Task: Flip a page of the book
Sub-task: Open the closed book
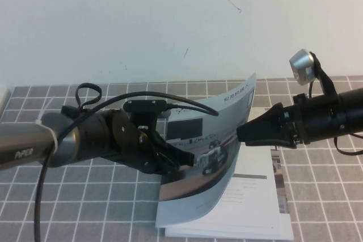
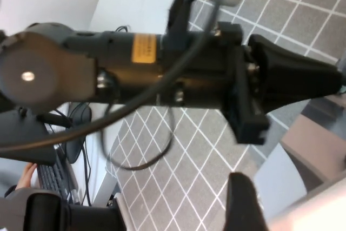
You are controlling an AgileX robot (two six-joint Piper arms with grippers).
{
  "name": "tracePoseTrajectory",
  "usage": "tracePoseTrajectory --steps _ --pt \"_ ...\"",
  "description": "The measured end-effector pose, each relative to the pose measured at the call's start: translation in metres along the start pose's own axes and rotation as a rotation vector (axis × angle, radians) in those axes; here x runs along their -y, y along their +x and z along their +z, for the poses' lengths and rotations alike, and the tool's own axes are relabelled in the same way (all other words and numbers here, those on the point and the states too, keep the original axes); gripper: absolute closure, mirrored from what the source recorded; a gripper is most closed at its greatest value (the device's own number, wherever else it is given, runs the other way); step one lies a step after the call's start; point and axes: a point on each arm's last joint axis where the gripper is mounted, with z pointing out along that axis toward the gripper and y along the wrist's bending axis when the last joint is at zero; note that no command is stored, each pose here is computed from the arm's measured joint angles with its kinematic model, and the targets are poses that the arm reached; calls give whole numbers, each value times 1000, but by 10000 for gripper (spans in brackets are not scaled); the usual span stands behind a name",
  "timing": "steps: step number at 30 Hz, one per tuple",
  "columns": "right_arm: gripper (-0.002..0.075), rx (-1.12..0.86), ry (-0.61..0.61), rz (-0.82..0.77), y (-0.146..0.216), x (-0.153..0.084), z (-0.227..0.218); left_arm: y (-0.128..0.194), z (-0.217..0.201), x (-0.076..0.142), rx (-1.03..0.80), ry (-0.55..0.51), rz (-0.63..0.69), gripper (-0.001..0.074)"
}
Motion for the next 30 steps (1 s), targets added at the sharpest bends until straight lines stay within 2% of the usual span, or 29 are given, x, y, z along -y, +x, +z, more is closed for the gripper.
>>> tracePoseTrajectory --steps 5,10,15,19,24,30 --pt "332 0 -4 -13 0 0 0 -10 -37 12 67 39 71 738" --pt "332 6 -8 -21 -1 -1 0 -23 -108 31 215 101 135 738" --pt "332 13 -11 -31 -1 -1 0 -17 -162 47 271 162 225 738" --pt "332 15 -7 -37 -1 -1 0 -9 -186 58 297 192 313 738" --pt "332 -8 71 -48 1 6 0 -5 -175 57 242 170 356 738" --pt "332 -39 250 -45 3 23 -3 -10 -98 37 138 46 361 738"
